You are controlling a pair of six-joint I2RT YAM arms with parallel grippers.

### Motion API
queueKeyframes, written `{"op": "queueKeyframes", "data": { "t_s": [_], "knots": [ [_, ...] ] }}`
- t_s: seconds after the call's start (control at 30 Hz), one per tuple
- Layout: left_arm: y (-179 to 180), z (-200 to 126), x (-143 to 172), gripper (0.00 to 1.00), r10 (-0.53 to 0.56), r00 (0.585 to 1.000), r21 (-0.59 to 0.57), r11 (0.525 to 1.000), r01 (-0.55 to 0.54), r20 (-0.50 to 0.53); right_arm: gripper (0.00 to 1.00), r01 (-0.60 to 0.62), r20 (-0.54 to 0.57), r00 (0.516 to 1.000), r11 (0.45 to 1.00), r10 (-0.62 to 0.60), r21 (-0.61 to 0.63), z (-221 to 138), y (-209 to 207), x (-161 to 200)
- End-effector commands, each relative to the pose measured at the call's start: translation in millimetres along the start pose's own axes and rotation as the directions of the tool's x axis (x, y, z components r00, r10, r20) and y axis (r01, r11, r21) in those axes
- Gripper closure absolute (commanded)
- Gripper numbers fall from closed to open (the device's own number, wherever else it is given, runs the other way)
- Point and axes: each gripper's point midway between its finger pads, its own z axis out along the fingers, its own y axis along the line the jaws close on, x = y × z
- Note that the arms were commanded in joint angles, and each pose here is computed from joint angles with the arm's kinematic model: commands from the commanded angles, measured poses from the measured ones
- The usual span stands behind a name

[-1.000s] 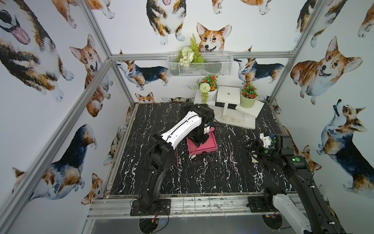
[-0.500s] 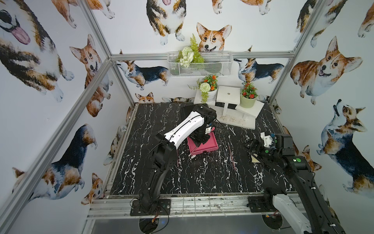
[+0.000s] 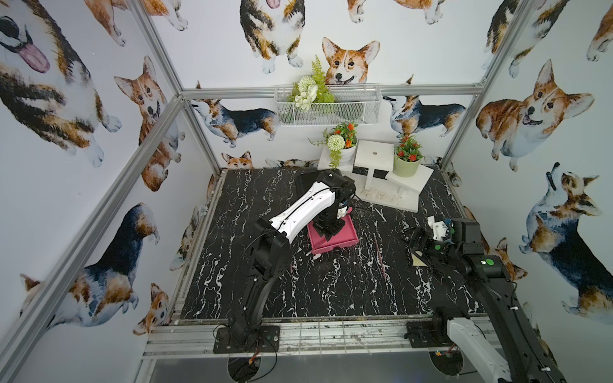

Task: Please place the pencils in the drawer according to their color
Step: Place the pencil in the drawer.

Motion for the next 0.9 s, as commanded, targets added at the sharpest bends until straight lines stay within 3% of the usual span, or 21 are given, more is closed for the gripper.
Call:
{"op": "queueKeyframes", "data": {
  "t_s": [0.0, 0.2, 0.4, 0.47, 0.57, 0.7, 0.87],
  "knots": [
    [0, -17, -13, 0.67, -0.044, 0.993, -0.001, 0.999, 0.044, 0.111, 0.01, 0.030, 0.028, 0.999, 1.000, -0.030, -0.009, -3, 6, -6],
    [3, -52, 5, 0.66, -0.144, 0.958, 0.040, 0.990, 0.138, 0.246, 0.01, 0.067, 0.045, 0.997, 0.997, -0.068, 0.031, -10, 7, -8],
    [18, -30, 53, 0.55, -0.296, 0.917, 0.095, 0.955, 0.280, 0.266, 0.01, 0.126, 0.058, 0.990, 0.989, -0.131, 0.079, -14, 11, -10],
    [25, -28, 62, 0.53, -0.343, 0.874, 0.121, 0.939, 0.321, 0.343, 0.01, 0.151, 0.063, 0.985, 0.984, -0.158, 0.095, -15, 14, -11],
    [21, -20, 57, 0.37, -0.360, 0.802, 0.204, 0.933, 0.297, 0.477, 0.00, 0.180, 0.067, 0.980, 0.977, -0.188, 0.113, -16, 17, -12],
    [24, -26, 49, 0.39, -0.346, 0.703, 0.239, 0.938, 0.250, 0.621, 0.00, 0.179, 0.061, 0.981, 0.978, -0.186, 0.110, -13, 20, -11],
    [27, -8, 50, 0.44, -0.316, 0.754, 0.222, 0.948, 0.228, 0.576, 0.00, 0.174, 0.071, 0.981, 0.979, -0.182, 0.105, -16, 22, -12]
  ]
}}
